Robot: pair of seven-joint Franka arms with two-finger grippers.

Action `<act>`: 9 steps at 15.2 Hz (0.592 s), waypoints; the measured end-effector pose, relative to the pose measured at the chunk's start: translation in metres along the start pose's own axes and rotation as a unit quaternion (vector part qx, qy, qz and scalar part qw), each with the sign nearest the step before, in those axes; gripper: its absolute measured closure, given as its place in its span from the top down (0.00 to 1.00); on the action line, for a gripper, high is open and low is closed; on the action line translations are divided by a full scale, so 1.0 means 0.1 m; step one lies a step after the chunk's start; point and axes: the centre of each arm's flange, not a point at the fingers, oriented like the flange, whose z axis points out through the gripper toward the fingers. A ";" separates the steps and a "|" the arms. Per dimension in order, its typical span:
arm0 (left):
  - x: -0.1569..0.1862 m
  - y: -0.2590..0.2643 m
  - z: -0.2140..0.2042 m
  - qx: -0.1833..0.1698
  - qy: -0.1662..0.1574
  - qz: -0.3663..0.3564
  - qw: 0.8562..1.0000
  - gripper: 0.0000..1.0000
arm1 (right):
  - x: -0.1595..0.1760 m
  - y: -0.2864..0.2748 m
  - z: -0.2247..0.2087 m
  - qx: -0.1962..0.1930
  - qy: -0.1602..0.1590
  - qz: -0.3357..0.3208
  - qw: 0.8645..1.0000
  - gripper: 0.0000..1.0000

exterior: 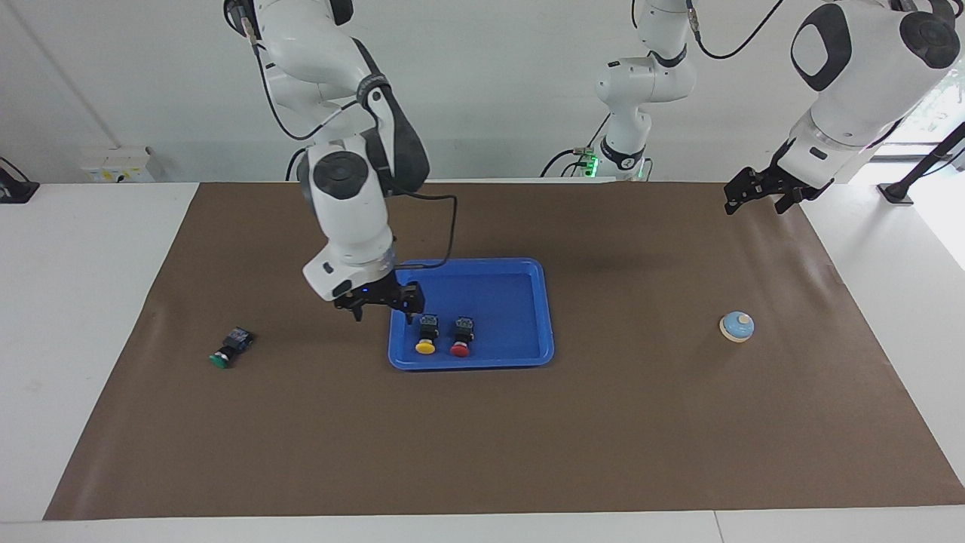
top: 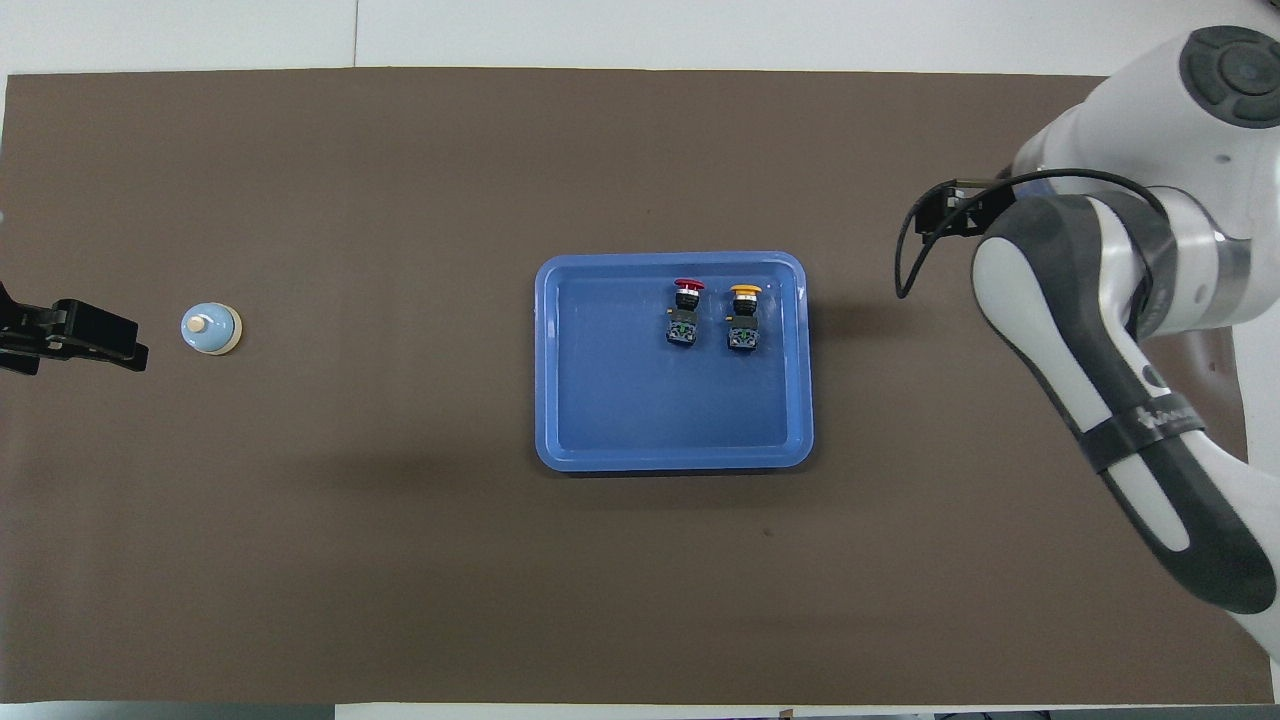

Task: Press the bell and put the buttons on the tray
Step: 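Move the right gripper to the green-capped button and grasp it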

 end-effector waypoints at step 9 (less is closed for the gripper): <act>0.00 0.00 0.00 0.000 0.000 0.000 1.000 1.00 | -0.22 1.19 0.64 -0.028 0.012 0.065 0.997 1.00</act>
